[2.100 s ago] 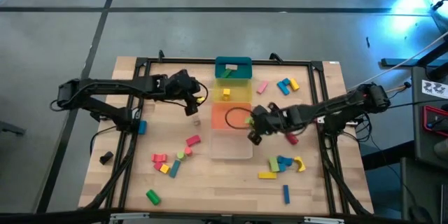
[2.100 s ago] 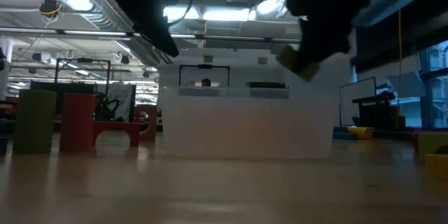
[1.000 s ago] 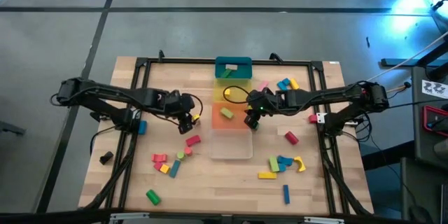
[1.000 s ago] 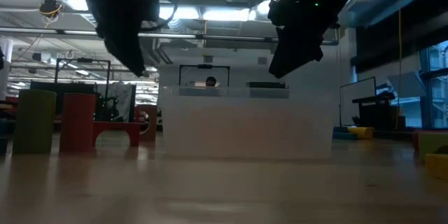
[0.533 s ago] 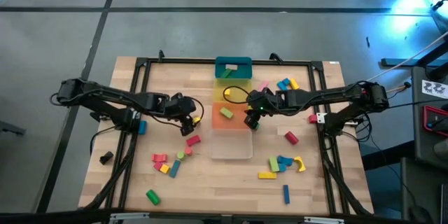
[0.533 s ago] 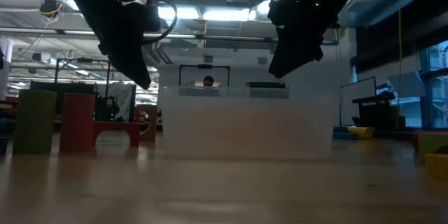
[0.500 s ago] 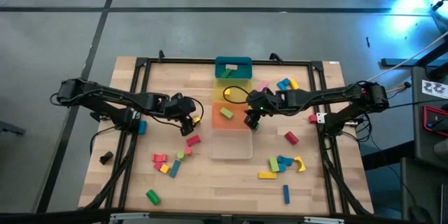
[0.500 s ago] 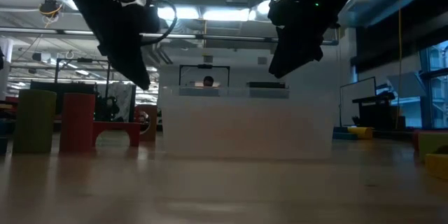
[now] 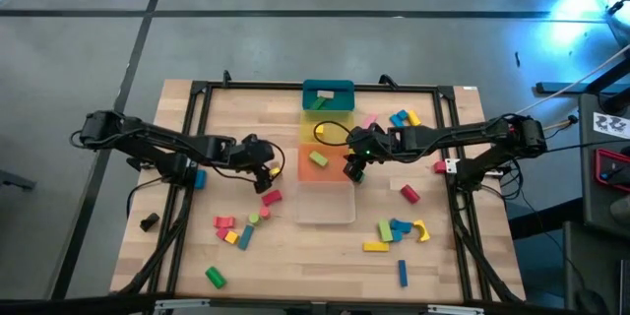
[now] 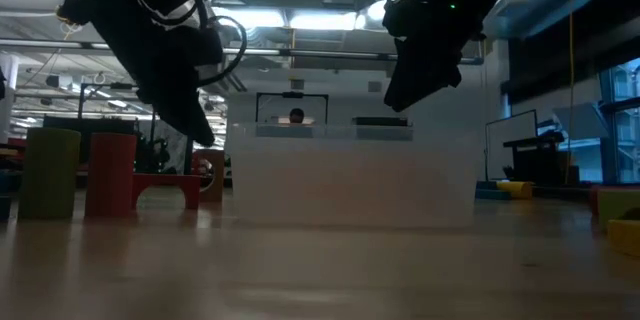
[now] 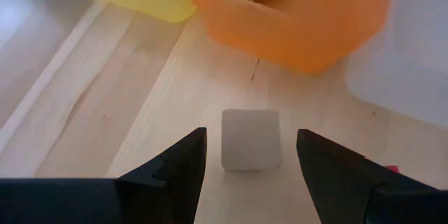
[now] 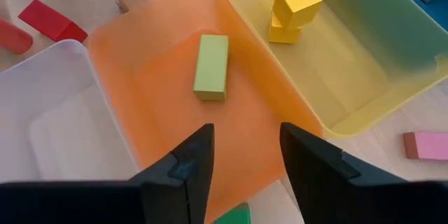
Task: Sort blocks by size
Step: Put the brown arch block into the orange bin
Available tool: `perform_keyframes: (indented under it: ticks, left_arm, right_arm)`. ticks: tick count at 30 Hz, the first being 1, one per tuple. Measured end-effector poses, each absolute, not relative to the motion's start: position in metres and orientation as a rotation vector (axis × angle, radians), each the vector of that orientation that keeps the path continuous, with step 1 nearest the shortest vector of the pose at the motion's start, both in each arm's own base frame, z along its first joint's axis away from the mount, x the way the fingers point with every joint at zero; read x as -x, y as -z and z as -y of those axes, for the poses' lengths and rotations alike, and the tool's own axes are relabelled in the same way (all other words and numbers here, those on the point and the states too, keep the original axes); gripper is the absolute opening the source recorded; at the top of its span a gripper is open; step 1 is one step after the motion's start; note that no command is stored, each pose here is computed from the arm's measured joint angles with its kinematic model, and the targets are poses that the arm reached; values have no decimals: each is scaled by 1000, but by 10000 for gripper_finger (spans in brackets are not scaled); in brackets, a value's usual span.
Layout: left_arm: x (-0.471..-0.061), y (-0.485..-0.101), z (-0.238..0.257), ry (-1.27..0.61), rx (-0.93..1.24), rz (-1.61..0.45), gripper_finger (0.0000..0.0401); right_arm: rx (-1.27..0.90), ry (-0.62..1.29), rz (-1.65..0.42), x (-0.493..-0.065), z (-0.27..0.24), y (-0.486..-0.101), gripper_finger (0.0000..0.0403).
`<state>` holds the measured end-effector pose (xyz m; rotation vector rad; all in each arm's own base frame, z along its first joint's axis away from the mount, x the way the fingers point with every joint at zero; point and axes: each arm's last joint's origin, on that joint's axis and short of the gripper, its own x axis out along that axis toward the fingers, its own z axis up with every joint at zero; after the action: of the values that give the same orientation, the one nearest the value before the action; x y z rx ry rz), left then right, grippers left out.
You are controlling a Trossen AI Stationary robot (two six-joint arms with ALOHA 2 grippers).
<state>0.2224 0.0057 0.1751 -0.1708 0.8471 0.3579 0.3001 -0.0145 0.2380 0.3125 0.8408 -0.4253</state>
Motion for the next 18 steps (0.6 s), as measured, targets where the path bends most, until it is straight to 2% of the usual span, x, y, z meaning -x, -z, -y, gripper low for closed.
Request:
perform_keyframes:
  ticks: [18]
  left_arm:
    - [-227, -163, -6, -362, 164, -882, 208]
  right_arm:
    - [-313, 425, -841, -300, 14, -238, 166]
